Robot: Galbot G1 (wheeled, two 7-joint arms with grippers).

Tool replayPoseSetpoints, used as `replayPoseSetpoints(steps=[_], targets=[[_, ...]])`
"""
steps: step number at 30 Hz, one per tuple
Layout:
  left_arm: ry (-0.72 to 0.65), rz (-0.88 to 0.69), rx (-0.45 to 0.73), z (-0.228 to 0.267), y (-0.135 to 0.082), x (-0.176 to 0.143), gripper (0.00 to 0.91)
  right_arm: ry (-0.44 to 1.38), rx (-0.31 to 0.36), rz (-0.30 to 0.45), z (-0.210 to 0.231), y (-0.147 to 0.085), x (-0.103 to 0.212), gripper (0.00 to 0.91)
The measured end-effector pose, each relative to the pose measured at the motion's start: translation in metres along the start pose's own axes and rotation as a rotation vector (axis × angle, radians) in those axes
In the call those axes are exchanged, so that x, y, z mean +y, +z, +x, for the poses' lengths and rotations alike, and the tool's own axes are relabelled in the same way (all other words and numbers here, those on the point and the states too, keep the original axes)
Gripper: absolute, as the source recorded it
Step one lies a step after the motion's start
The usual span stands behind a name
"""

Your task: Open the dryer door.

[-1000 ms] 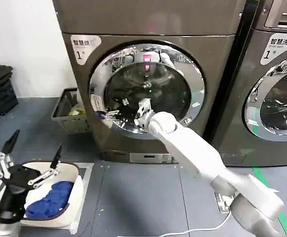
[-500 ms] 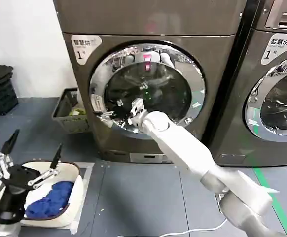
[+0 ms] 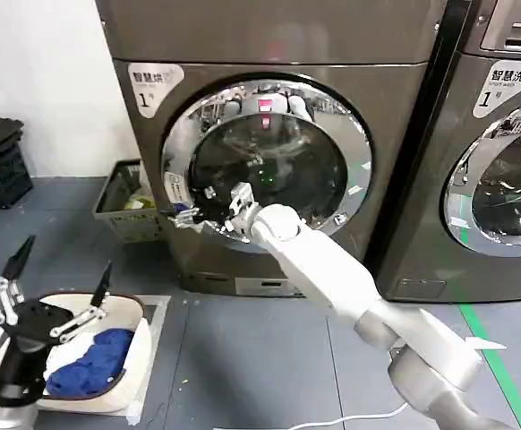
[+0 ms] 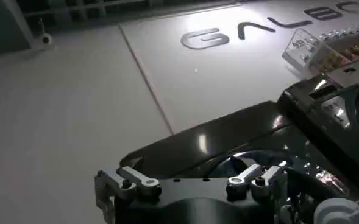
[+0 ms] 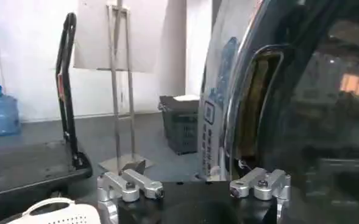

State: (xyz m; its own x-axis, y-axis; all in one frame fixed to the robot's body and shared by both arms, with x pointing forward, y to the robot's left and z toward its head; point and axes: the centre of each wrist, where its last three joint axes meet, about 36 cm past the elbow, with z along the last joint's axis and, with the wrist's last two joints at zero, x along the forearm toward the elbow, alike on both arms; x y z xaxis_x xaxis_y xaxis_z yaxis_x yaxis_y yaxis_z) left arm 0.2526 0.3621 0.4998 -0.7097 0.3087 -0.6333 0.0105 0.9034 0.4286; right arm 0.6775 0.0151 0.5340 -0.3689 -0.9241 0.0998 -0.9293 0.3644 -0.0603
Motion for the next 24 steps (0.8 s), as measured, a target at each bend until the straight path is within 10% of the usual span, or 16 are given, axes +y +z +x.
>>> replayPoseSetpoints(steps=[24], targets=[[0.002, 0.002, 0.011, 0.002, 0.004, 0.002, 0.907, -0.212, -0.011, 0.001, 0.034, 0.005, 0.023, 0.907]])
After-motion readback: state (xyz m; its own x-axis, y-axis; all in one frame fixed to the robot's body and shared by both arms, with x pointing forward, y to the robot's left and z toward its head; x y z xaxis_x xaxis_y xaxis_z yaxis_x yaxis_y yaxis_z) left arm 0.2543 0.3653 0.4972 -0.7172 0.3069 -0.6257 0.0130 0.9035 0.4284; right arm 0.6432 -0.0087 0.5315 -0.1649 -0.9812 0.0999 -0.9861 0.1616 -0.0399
